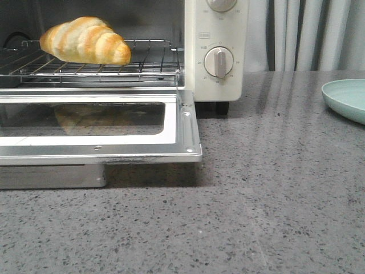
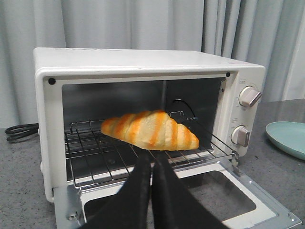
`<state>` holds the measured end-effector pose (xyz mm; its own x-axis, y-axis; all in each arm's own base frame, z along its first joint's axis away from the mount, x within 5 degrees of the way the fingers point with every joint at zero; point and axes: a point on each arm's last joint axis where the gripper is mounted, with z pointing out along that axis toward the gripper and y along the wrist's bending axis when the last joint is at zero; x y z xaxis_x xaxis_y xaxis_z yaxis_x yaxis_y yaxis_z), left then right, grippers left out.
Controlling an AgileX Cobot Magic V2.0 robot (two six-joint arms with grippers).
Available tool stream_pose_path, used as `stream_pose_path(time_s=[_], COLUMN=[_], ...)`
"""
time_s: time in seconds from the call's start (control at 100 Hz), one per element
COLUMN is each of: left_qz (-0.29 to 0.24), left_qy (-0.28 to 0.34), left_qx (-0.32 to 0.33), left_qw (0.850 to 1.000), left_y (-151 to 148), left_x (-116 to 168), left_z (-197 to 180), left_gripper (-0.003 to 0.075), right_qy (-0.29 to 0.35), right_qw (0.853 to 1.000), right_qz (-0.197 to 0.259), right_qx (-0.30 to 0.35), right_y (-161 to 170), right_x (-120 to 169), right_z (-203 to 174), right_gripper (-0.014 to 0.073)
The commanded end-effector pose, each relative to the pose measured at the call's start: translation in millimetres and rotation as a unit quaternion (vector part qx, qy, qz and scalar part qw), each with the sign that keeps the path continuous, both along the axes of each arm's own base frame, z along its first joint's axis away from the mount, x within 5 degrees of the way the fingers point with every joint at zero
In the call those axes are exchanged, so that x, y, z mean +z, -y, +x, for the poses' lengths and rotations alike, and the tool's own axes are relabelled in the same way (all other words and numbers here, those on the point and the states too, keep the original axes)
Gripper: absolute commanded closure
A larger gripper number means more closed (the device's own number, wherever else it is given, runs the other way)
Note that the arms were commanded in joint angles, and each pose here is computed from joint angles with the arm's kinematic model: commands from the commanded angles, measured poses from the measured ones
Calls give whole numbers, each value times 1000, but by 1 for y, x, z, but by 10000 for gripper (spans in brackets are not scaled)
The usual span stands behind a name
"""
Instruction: Put bread in oven
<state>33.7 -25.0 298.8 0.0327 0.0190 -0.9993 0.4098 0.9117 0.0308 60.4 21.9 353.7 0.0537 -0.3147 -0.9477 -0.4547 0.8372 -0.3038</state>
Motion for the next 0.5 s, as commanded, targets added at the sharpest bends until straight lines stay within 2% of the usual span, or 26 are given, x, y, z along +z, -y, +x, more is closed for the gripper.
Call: stream_pose_path(time_s=[0.0, 0.22, 0.39, 0.49], left_qz=[-31, -31, -30, -4], left_qy=[31, 31, 13, 26], left_qx=[14, 14, 12, 18], left_qw=[999, 999, 999, 1000], left_y=[-3, -3, -1, -3], left_x=[13, 13, 2, 1], left_z=[0, 0, 3, -1], left_gripper=[741, 741, 741, 741], right_qy=[37, 37, 37, 37], right_qw=[999, 999, 999, 999], right_qz=[5, 5, 5, 5], right_qx=[4, 4, 4, 4], right_y=[0, 0, 0, 0], right_x=[11, 11, 11, 11], right_z=[-1, -1, -1, -1], right_gripper=[664, 664, 664, 664])
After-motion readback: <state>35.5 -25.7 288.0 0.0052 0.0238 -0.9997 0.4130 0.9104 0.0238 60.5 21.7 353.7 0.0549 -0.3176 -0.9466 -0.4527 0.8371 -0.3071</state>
